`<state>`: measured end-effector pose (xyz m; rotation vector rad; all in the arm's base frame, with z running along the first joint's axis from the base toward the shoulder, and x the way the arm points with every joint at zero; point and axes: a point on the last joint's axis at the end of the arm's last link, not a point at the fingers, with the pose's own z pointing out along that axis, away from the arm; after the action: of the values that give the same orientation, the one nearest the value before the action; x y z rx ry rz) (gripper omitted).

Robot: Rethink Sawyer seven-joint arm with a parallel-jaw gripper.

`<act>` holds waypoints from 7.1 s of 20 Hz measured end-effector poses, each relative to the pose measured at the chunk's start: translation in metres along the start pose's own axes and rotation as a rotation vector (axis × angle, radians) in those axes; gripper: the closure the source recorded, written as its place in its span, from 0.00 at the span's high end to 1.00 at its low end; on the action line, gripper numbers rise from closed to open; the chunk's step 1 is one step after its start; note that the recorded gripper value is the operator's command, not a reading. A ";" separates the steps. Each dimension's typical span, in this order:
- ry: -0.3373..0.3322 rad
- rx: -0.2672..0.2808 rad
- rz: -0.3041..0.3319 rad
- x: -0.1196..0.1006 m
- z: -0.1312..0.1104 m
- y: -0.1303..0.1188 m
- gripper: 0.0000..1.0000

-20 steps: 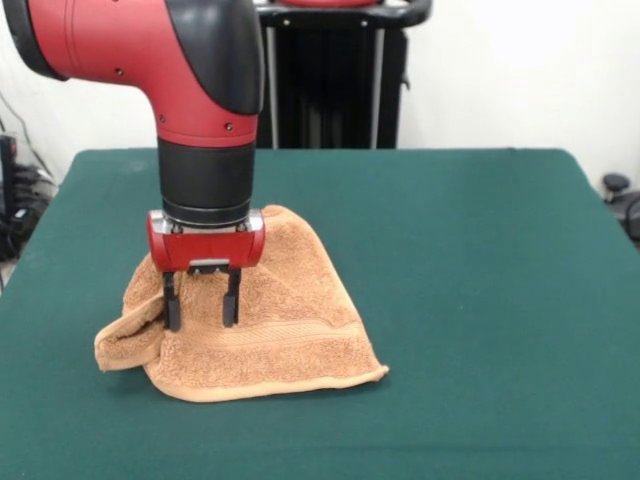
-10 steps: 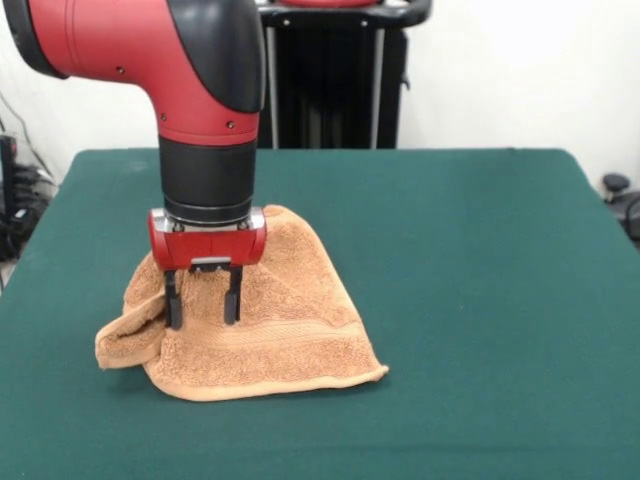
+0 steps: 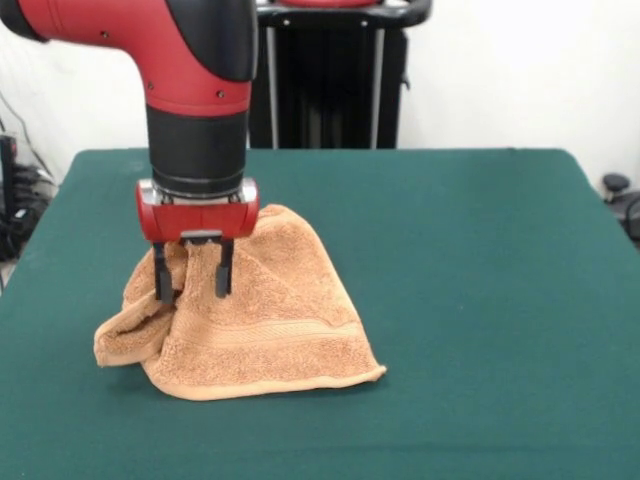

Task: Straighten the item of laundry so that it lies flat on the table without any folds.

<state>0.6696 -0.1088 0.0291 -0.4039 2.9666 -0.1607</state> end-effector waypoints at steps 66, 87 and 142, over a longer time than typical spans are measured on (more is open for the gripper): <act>-0.010 -0.051 -0.005 -0.036 0.018 -0.029 1.00; -0.016 -0.010 0.066 -0.052 -0.005 -0.096 1.00; -0.027 0.023 -0.011 -0.005 0.026 -0.091 1.00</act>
<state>0.7016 -0.1966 0.0150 -0.4163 2.9334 -0.1886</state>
